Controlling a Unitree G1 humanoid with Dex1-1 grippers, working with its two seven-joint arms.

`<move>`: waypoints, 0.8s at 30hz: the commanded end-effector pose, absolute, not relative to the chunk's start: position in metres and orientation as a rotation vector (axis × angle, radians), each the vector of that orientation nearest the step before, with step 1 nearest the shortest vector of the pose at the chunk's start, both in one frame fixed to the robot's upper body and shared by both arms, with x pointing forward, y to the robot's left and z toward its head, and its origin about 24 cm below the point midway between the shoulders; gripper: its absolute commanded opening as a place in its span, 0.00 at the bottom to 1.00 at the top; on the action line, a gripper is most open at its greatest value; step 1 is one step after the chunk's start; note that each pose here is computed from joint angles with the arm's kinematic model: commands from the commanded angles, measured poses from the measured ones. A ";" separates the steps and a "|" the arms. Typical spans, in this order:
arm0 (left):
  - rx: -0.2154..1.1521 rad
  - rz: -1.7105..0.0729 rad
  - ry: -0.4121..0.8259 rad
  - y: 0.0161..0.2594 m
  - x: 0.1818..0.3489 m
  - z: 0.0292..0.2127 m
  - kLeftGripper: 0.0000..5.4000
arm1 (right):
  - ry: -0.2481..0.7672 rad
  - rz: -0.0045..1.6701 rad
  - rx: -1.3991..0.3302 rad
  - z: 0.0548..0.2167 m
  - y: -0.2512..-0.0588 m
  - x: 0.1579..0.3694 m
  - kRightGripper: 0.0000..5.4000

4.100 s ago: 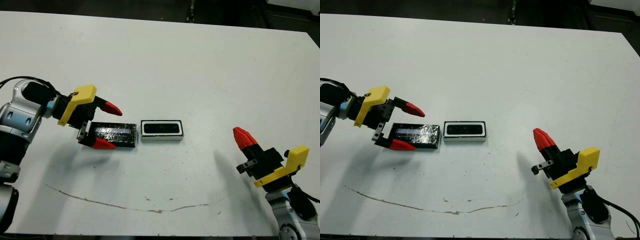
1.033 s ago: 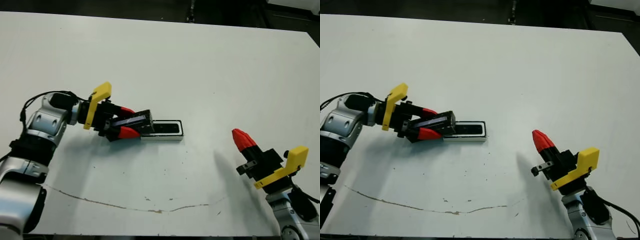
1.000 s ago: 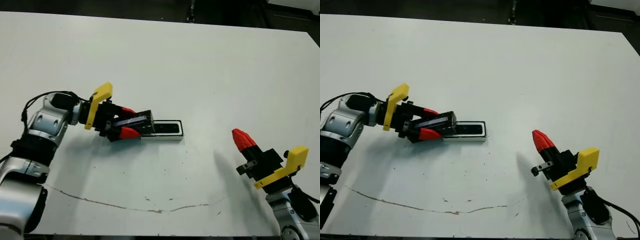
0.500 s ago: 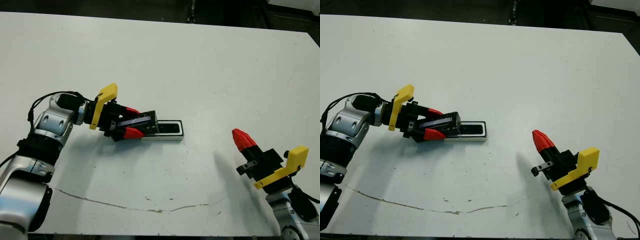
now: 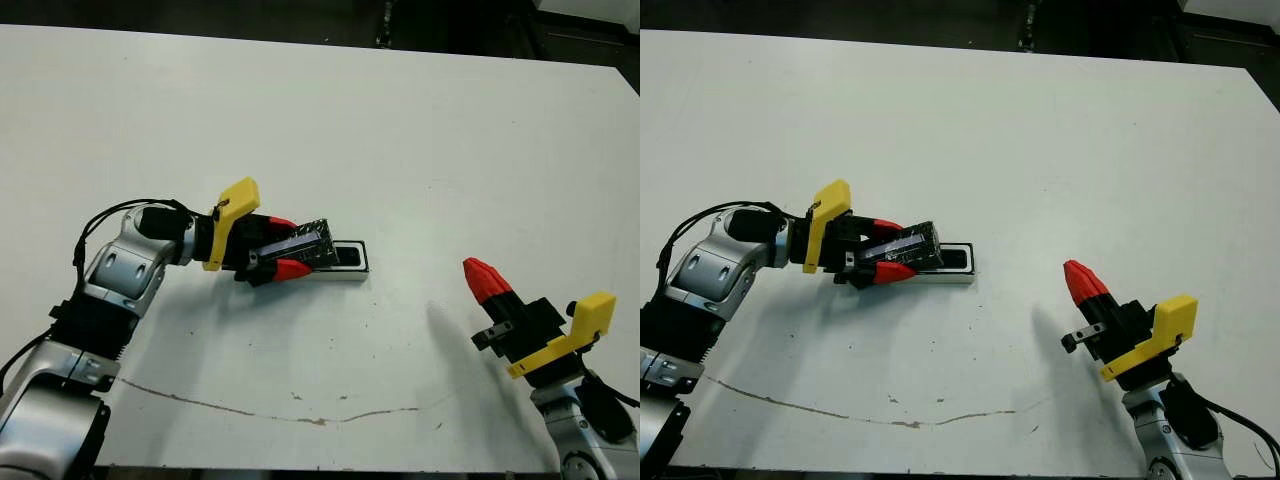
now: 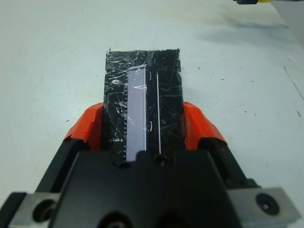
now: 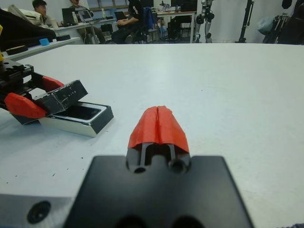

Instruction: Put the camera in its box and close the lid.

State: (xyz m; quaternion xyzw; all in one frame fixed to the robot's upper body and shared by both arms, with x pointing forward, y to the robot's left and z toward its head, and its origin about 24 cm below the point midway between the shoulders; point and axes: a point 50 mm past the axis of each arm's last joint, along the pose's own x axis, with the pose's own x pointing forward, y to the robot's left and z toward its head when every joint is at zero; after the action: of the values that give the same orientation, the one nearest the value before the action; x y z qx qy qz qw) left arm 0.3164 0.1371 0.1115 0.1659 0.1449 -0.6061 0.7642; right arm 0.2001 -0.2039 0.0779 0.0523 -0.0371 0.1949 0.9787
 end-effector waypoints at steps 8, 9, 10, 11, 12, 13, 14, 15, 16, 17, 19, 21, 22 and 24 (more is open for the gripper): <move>0.394 -1.355 0.464 0.128 0.308 0.077 0.59 | -0.067 0.382 0.088 0.078 -0.207 0.199 0.00; 0.404 -1.358 0.466 0.128 0.309 0.076 0.59 | -0.065 0.383 0.090 0.078 -0.207 0.199 0.00; 0.407 -1.362 0.471 0.127 0.310 0.075 0.59 | -0.064 0.383 0.089 0.078 -0.207 0.200 0.00; 0.408 -1.369 0.475 0.127 0.310 0.075 0.59 | -0.063 0.383 0.089 0.078 -0.208 0.200 0.00; 0.406 -1.378 0.485 0.126 0.311 0.073 0.59 | -0.061 0.383 0.091 0.078 -0.208 0.200 0.00; 0.410 -1.385 0.495 0.125 0.312 0.073 0.59 | -0.059 0.383 0.092 0.078 -0.208 0.200 0.00; 0.417 -1.391 0.501 0.124 0.313 0.072 0.59 | -0.060 0.383 0.092 0.078 -0.208 0.200 0.00; 0.424 -1.397 0.502 0.123 0.314 0.071 0.59 | -0.061 0.384 0.090 0.078 -0.208 0.200 0.00; 0.427 -1.404 0.502 0.121 0.315 0.071 0.59 | -0.061 0.385 0.088 0.077 -0.208 0.200 0.00; 0.425 -1.411 0.503 0.119 0.316 0.070 0.59 | -0.060 0.384 0.088 0.077 -0.208 0.200 0.00; 0.421 -1.423 0.501 0.116 0.317 0.069 0.59 | -0.056 0.383 0.089 0.077 -0.208 0.200 0.00; 0.406 -1.438 0.492 0.111 0.317 0.067 0.59 | -0.060 0.382 0.092 0.078 -0.207 0.200 0.00; 0.396 -1.445 0.489 0.109 0.317 0.066 0.59 | -0.061 0.382 0.093 0.078 -0.207 0.200 0.00; 0.384 -1.459 0.480 0.105 0.317 0.064 0.59 | -0.069 0.387 0.091 0.077 -0.208 0.200 0.00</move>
State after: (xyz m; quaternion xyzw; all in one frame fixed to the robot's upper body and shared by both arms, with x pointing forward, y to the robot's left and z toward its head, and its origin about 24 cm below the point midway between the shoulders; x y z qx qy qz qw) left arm 0.3323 0.1152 0.1040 0.2029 0.1561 -0.6421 0.7226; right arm 0.2006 -0.2040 0.0783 0.0515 -0.0382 0.1949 0.9787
